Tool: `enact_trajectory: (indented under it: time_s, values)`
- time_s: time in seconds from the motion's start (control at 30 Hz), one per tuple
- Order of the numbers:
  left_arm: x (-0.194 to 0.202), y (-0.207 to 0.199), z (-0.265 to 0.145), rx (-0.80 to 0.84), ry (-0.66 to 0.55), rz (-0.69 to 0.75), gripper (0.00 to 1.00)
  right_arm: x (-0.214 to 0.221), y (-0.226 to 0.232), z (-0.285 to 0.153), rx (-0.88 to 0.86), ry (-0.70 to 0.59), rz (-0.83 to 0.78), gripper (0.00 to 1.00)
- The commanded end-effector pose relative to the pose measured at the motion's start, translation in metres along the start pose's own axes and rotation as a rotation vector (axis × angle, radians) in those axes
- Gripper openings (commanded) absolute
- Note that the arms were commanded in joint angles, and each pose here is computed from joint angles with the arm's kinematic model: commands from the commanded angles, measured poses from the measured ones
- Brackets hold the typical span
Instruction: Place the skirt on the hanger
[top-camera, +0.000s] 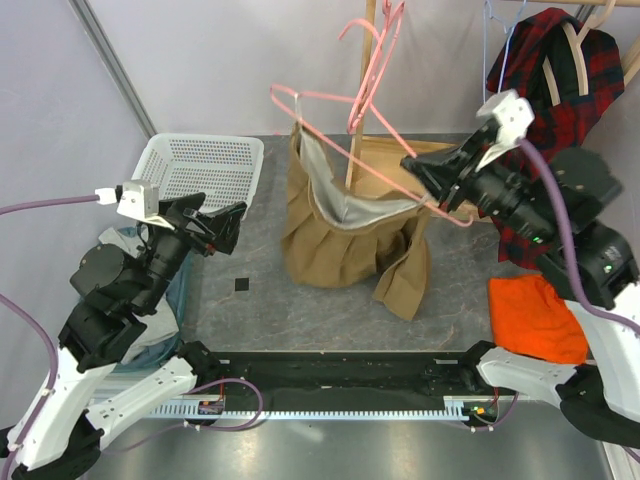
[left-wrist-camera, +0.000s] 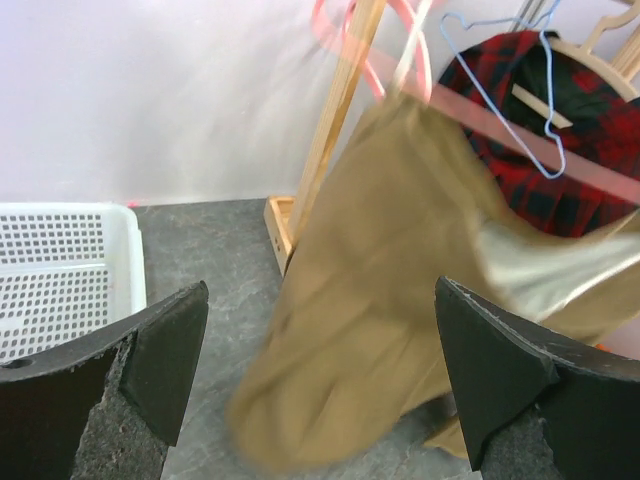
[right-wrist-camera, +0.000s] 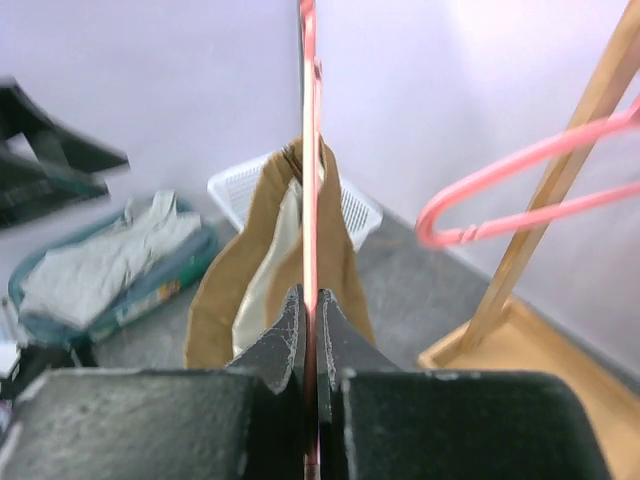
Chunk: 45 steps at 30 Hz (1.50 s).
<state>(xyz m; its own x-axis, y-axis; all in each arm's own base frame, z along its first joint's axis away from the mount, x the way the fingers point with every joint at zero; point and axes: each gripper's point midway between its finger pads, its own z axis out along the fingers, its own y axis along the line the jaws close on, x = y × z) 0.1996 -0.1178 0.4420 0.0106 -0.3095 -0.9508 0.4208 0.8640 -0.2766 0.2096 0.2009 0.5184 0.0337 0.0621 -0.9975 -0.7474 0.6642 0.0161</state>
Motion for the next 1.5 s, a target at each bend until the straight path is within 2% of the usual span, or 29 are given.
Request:
enact_trajectory:
  time_s: [0.0, 0.1, 0.3, 0.4, 0.47, 0.5, 0.6, 0.7, 0.77, 0.83, 0.97, 1.17, 1.37, 1.47]
  values:
    - [0.002, -0.001, 0.007, -0.012, 0.021, 0.001, 0.99, -0.079, -0.007, -0.011, 0.062, -0.204, -0.021, 0.00]
    - [0.008, -0.003, 0.010, -0.003, 0.038, 0.005, 1.00, -0.072, -0.003, -0.007, 0.039, -0.177, 0.004, 0.00]
    - [0.024, -0.002, 0.017, -0.007, 0.079, 0.014, 0.99, 0.007, -0.007, -0.003, 0.062, -0.038, 0.109, 0.00]
    - [0.031, -0.002, 0.021, -0.013, 0.097, 0.019, 0.99, 0.071, -0.013, -0.004, 0.104, 0.066, 0.156, 0.00]
    - [0.036, -0.002, 0.024, -0.015, 0.110, 0.020, 1.00, 0.087, -0.016, -0.011, 0.141, 0.082, 0.189, 0.00]
    - [0.038, -0.002, 0.026, -0.014, 0.112, 0.019, 1.00, 0.110, -0.019, -0.010, 0.156, 0.124, 0.203, 0.00]
    - [0.045, -0.004, 0.030, -0.007, 0.128, 0.017, 1.00, 0.141, -0.028, -0.015, 0.221, 0.164, 0.232, 0.00]
    - [0.054, -0.005, 0.033, -0.005, 0.148, 0.015, 0.99, 0.155, -0.043, -0.021, 0.317, 0.150, 0.248, 0.00]
    - [0.059, -0.004, 0.034, -0.008, 0.158, 0.012, 0.99, 0.154, -0.053, -0.027, 0.387, 0.120, 0.262, 0.00]
    - [0.062, -0.004, 0.036, -0.009, 0.164, 0.007, 1.00, 0.154, -0.077, -0.033, 0.533, 0.095, 0.261, 0.00]
    - [0.071, -0.005, 0.037, -0.007, 0.183, -0.003, 0.99, 0.134, -0.110, -0.042, 0.733, 0.032, 0.239, 0.00]
    - [0.089, -0.005, 0.037, 0.001, 0.223, -0.006, 0.99, 0.055, -0.144, -0.035, 0.903, -0.076, 0.102, 0.00]
    - [0.101, 0.000, 0.038, -0.010, 0.244, 0.020, 0.99, -0.046, -0.161, -0.017, 0.952, -0.220, 0.000, 0.00]
    - [0.103, 0.001, 0.038, -0.014, 0.246, 0.020, 0.99, -0.058, -0.175, -0.004, 0.984, -0.233, -0.035, 0.00]
